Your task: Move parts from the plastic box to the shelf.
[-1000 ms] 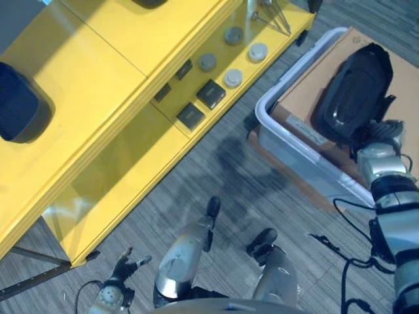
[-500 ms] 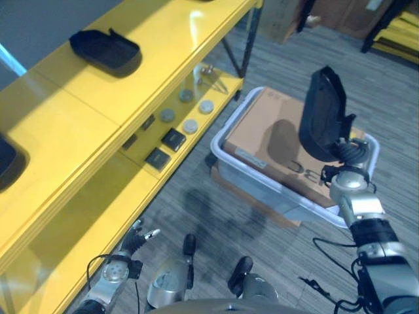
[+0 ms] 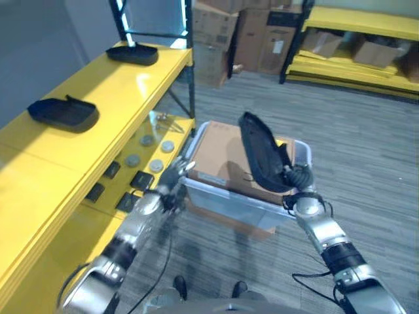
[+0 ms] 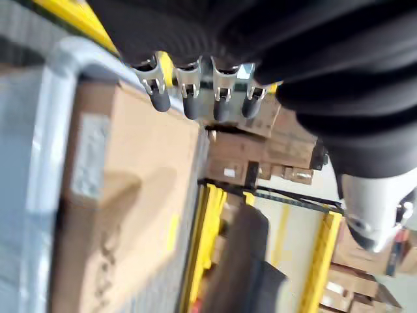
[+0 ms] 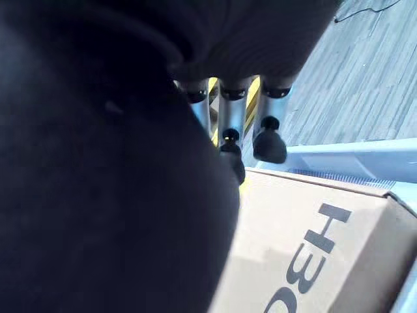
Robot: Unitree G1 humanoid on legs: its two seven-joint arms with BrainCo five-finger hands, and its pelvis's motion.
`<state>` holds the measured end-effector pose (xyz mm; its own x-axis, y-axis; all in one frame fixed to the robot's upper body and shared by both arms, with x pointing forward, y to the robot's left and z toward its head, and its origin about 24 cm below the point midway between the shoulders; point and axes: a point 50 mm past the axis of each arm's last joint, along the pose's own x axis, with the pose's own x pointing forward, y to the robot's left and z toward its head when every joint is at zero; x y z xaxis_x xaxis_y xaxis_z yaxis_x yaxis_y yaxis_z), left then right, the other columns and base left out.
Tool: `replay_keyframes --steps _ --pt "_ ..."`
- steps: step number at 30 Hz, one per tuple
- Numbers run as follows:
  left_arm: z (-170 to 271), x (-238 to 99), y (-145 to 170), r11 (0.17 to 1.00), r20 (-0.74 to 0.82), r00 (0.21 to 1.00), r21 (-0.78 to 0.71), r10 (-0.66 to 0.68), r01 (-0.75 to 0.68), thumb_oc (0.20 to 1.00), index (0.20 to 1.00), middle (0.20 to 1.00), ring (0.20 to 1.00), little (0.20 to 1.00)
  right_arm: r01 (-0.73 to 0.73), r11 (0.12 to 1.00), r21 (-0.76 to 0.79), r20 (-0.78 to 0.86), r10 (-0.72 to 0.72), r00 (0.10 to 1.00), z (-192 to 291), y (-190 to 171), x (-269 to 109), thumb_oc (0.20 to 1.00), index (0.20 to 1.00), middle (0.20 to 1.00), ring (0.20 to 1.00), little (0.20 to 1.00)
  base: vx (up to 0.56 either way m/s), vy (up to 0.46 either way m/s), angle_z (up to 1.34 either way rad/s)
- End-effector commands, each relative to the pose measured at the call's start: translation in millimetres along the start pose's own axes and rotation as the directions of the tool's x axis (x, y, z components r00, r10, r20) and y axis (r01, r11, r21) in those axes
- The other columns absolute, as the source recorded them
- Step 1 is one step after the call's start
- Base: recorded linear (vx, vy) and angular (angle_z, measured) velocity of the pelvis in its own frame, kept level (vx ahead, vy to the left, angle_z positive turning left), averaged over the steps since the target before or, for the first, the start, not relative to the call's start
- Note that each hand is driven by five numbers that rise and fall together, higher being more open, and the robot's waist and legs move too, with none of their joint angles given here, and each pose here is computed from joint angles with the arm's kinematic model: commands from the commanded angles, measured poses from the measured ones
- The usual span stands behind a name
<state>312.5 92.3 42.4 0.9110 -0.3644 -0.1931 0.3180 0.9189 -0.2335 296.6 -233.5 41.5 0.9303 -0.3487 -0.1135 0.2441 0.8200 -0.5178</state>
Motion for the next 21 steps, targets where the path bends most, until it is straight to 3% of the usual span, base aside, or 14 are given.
replay_keyframes --steps 1,12,21 --pt "-15 3 -8 0.993 -0.136 0.991 -0.116 -0.001 -0.015 1.0 1.0 1.0 1.0 1.0 0.019 1.0 0.01 0.197 -0.02 0.98 56 -4 20 0.2 0.2 0.2 0.2 0.2 0.0 -0.014 -0.13" --pt "-35 14 -25 0.991 -0.391 0.918 -0.134 -0.063 0.011 1.0 1.0 1.0 1.0 1.0 -0.083 0.996 -0.027 0.197 0.087 0.977 59 23 20 0.2 0.2 0.2 0.2 0.2 0.02 -0.018 -0.06" --pt "-28 16 -41 0.978 -0.335 0.933 -0.201 -0.128 0.062 1.0 1.0 1.0 1.0 1.0 -0.188 0.978 -0.095 0.176 0.202 0.963 54 44 12 0.2 0.2 0.2 0.2 0.2 0.02 -0.007 -0.02"
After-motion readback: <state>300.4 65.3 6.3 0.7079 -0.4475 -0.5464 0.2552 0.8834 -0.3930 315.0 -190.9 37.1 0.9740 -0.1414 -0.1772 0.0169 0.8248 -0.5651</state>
